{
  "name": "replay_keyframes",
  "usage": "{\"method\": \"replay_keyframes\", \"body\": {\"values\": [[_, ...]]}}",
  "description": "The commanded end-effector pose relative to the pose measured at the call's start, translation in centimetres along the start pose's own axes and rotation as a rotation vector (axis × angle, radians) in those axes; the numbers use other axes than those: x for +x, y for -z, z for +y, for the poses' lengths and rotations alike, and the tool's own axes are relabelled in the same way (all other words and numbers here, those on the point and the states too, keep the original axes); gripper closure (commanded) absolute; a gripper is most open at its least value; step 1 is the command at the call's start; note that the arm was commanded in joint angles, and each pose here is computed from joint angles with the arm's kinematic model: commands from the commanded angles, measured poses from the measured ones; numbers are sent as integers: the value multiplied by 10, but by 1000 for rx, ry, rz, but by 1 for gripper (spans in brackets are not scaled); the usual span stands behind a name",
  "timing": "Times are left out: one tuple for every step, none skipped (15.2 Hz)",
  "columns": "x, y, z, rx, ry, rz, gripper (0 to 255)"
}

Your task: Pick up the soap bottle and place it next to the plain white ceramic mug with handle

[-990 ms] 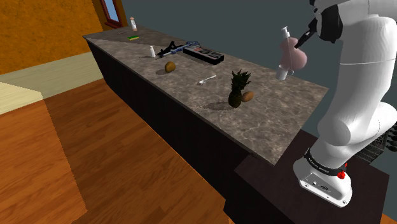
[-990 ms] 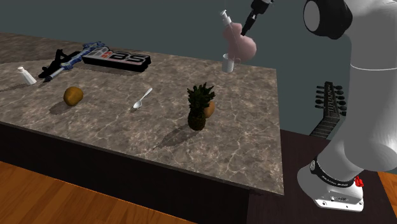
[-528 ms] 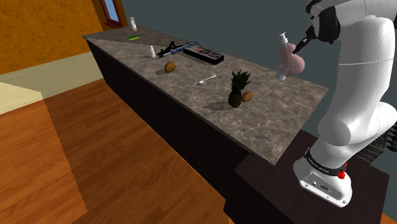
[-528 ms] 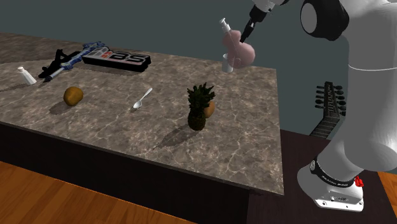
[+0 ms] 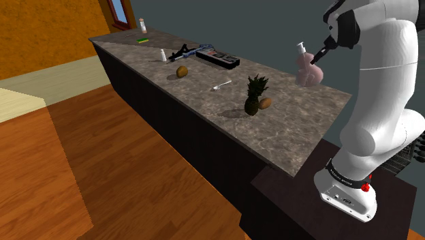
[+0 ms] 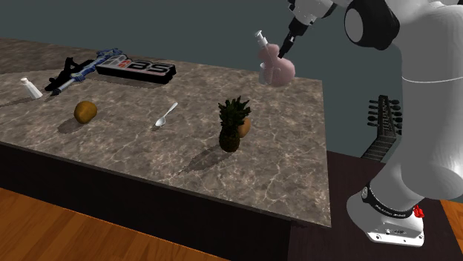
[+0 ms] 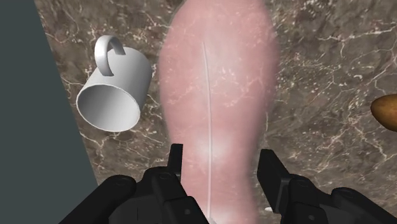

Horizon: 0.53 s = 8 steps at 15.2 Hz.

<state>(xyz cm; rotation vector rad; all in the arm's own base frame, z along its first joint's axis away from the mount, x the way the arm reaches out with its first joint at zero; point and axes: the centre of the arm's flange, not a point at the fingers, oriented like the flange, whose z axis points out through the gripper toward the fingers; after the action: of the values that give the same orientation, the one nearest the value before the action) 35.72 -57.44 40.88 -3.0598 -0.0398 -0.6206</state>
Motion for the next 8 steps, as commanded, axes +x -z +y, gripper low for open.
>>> {"method": "replay_keyframes", "body": {"values": [[-5,-9,0,-1,0,1,255],[-7,-14,0,-1,0,1,255],[-9,-18,0,-1,0,1,255],[-11,-23,0,-1,0,1,255],[-13,-28,0,-1,0,1,255],[-15,-33,0,-1,0,1,255],[-17,-38,0,-1,0,1,255],[-19,-43,1,-1,0,1,255]]}}
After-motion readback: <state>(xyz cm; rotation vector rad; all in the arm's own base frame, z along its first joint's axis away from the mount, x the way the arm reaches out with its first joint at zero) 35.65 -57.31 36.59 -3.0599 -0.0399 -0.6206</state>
